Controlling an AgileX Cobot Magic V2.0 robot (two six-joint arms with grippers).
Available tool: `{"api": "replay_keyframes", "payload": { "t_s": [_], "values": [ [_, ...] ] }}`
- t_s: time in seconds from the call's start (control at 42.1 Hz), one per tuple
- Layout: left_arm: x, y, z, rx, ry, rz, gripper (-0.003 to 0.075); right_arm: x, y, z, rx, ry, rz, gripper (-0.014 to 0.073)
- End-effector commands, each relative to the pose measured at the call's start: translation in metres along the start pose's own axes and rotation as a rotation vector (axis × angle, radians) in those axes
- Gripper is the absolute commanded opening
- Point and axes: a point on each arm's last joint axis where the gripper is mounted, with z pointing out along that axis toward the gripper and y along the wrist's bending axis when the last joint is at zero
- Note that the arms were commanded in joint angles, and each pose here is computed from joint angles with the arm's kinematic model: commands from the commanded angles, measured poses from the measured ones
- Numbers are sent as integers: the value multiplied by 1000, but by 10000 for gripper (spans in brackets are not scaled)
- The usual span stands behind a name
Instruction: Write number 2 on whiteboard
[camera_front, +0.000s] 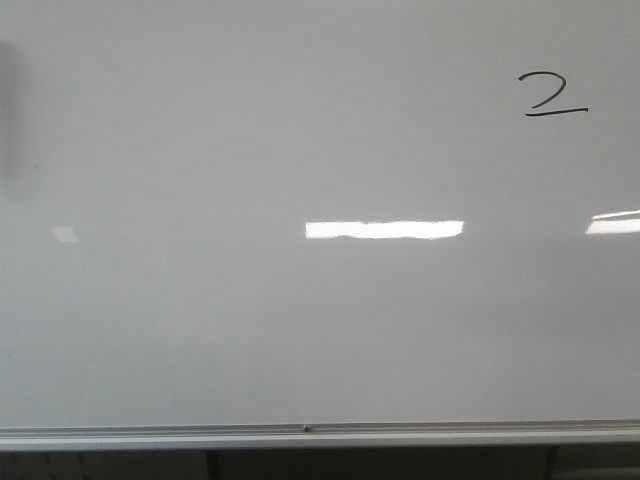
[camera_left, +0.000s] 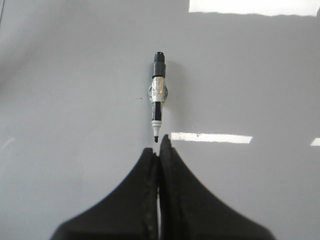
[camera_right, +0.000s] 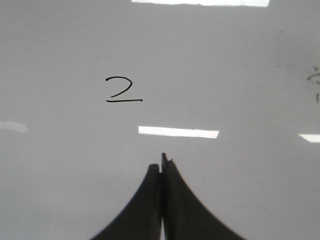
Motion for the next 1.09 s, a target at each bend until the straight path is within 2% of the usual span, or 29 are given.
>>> {"api": "replay_keyframes", "payload": {
  "t_s": [0.0,1.07],
  "values": [
    [2,0,-1,8,-82,-7,-20,-9,0,-2,4,-100,-13,-69],
    [2,0,-1,8,-82,-7,-20,-9,0,-2,-1,-99,-16,-69]
  ]
}}
